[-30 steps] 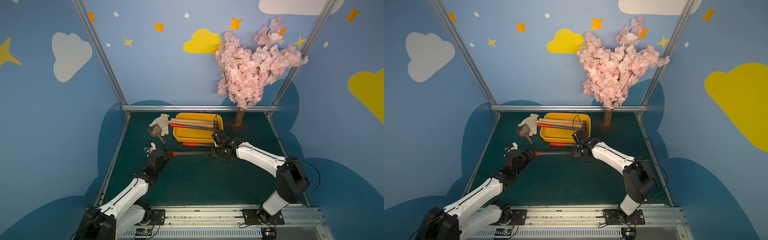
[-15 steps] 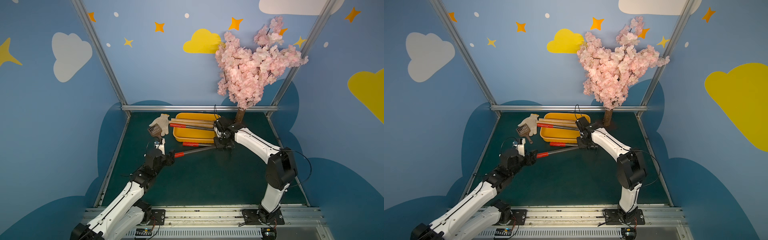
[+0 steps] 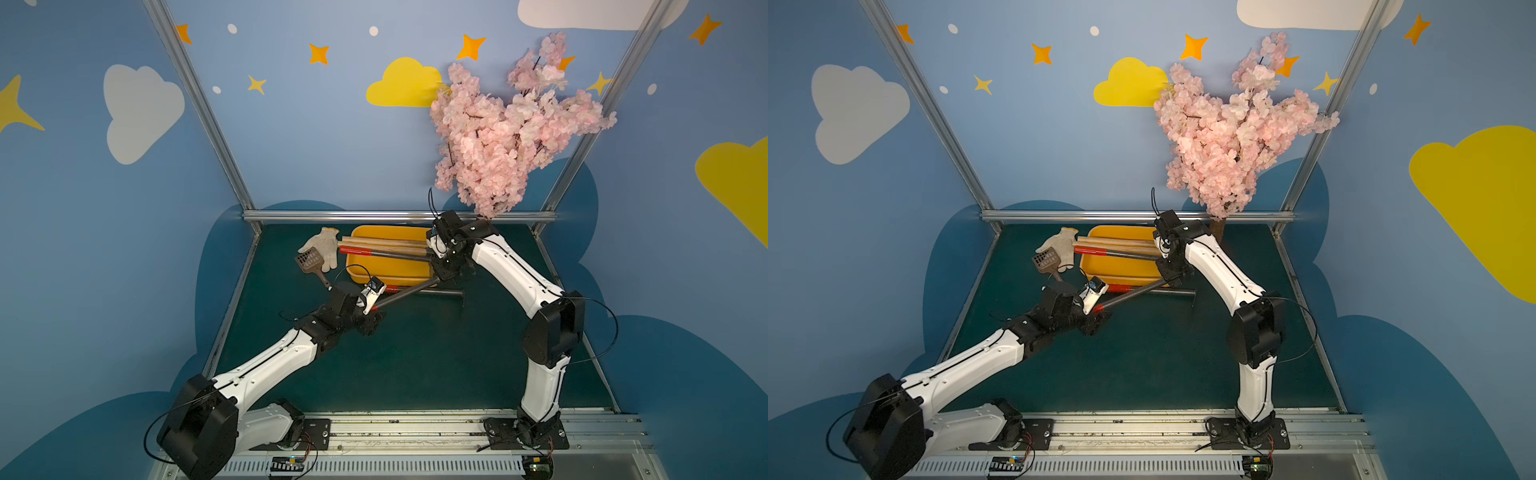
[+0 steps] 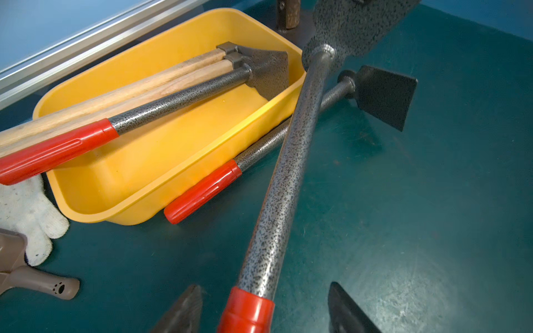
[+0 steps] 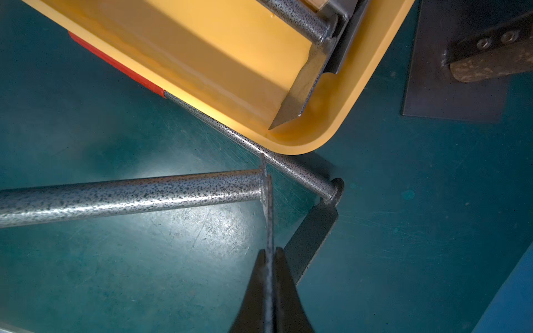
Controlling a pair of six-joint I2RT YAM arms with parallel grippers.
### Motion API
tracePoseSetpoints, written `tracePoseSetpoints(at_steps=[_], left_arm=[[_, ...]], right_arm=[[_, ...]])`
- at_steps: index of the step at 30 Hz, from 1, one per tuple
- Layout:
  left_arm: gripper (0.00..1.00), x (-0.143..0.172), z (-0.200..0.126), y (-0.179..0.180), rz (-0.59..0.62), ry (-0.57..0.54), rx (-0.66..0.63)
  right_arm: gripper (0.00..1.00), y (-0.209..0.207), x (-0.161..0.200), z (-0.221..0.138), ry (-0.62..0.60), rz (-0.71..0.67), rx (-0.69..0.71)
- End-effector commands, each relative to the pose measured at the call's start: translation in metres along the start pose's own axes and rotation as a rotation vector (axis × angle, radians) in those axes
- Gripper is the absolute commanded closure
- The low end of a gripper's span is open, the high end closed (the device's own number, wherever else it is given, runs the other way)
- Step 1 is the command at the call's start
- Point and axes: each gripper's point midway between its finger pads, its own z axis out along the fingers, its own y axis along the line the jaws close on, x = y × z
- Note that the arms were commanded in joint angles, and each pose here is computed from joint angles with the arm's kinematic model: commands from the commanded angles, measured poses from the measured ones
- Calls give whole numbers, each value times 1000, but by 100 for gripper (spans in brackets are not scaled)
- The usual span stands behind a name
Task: Put the small hoe into the storage box
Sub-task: Pick up the hoe from the center of the board.
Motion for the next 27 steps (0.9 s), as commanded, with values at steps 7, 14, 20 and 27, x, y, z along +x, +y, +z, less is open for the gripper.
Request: tracePoseSetpoints(at_steps=[7,14,20,27], left_arm=[[34,17,17,-4,101,122,-1],[49,19,19,-9,103,129,2],[83,11,14,-8,83,83,-13],[98,2,11,-12,-1,1,2]], right_arm=[[100,0,-7,-39,-84,-46,2],[100,0,-11,-43,-94,-47,1],[100,3,-11,-35,-70,-44,0],[92,-3,-15,-33,-84,-3,16]])
